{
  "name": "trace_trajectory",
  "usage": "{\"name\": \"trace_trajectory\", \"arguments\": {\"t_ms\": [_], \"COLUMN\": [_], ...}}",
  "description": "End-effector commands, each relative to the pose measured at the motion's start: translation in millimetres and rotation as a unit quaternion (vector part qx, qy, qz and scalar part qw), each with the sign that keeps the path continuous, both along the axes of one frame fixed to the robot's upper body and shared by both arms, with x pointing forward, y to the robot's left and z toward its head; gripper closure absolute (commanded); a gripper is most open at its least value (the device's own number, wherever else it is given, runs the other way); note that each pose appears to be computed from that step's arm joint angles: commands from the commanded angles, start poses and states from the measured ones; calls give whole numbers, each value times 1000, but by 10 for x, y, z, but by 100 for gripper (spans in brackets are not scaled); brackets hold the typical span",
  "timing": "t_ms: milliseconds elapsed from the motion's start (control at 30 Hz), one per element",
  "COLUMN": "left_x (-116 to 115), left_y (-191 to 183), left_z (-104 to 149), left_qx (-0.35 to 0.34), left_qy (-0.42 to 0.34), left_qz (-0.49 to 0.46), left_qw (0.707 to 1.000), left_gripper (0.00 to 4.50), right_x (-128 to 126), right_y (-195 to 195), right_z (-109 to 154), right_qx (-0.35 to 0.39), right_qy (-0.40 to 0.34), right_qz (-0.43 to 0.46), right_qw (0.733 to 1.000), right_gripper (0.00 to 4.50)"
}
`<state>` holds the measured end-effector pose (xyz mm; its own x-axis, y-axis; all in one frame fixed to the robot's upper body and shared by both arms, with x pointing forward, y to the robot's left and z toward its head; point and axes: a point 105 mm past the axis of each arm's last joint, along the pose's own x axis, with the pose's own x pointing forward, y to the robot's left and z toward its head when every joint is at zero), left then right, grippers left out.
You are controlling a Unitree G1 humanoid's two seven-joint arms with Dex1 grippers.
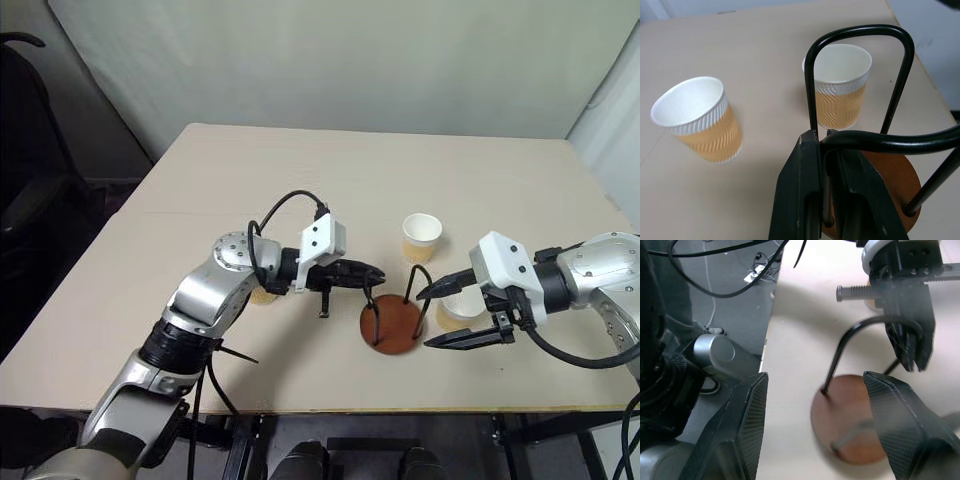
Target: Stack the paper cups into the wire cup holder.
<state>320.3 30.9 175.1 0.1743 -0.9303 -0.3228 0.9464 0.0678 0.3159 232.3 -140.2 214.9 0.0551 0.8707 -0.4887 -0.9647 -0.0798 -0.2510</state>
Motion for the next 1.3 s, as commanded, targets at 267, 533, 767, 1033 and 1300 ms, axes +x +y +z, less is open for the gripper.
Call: {"name": "trace_trajectory", "arguments": {"t_ms": [267,533,767,1033,1300], "left_x": [-11,-80,-563,-906,-877], "left_y": [131,527,999,1364,1549], "left_z": [-92,22,496,677,778], "left_qx": [16,-23,-44,70,68], "left_qy": [-4,-4,-13,-29,-40], "left_qz": [20,75,67,75,114], "left_qw": [1000,997,997,994,990], "left_gripper": [154,117,117,114,114], "right_x": [85,372,542,658,544], "right_y": [-150,-461,-418,-378,-408], "right_z": [75,-175,-605,-734,-355], "right_qx": [-20,-97,-156,-174,-148], "right_qy": [-33,-32,-17,-29,-48], "right_qz": [-30,-71,-47,-45,-26], "right_qw": [999,992,987,983,988], "right_gripper": [137,137,137,271,448]}}
